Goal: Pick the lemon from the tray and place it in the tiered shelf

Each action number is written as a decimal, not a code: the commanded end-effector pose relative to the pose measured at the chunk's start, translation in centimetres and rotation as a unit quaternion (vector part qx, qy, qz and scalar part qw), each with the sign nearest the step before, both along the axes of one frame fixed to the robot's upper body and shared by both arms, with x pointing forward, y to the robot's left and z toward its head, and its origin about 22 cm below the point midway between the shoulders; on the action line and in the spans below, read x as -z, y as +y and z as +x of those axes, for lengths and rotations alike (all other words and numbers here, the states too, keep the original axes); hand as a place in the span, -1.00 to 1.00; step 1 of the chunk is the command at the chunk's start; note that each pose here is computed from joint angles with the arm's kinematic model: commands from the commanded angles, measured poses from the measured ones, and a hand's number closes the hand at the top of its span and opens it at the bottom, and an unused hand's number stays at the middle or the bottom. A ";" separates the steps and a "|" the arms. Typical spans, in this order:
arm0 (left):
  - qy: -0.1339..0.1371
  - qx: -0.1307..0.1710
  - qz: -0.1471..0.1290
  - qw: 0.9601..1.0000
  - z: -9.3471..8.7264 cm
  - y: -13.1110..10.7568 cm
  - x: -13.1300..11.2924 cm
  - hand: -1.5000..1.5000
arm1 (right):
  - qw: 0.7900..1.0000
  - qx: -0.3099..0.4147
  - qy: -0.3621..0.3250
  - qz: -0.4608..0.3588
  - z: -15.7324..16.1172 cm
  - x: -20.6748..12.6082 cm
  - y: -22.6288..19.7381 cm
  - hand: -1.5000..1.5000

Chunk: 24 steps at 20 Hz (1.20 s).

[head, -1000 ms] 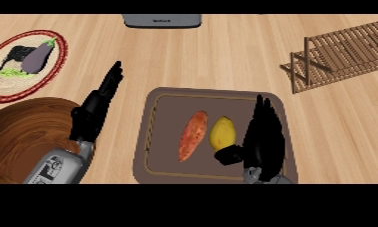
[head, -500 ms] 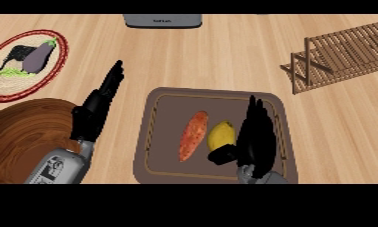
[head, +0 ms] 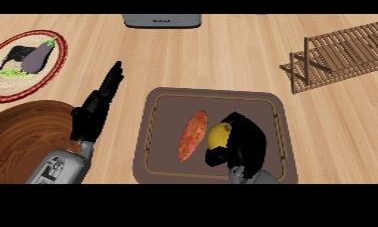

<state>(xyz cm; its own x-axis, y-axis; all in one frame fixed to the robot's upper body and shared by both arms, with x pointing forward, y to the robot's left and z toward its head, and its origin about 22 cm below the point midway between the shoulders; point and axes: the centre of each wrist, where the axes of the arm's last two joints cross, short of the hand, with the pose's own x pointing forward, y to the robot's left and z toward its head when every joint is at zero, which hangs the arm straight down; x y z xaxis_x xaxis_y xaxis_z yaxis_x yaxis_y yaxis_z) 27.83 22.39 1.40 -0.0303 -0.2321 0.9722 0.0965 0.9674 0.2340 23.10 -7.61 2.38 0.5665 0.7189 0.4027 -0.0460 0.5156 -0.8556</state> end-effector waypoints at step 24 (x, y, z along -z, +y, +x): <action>0.009 -0.025 -0.006 1.000 0.0 0.6 -0.8 0.00 | 0.896 -0.339 -0.251 0.137 -11.0 -11.0 -15.5 1.00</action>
<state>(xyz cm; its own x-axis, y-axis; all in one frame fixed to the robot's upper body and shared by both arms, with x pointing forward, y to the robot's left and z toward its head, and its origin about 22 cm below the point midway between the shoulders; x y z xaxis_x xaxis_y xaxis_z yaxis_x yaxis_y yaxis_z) 27.90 23.06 1.60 -0.0114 -0.2286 0.9735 0.0582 0.9717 0.2288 13.96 -20.79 10.14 -0.1977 0.7093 0.6767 -0.1158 0.6685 -0.7346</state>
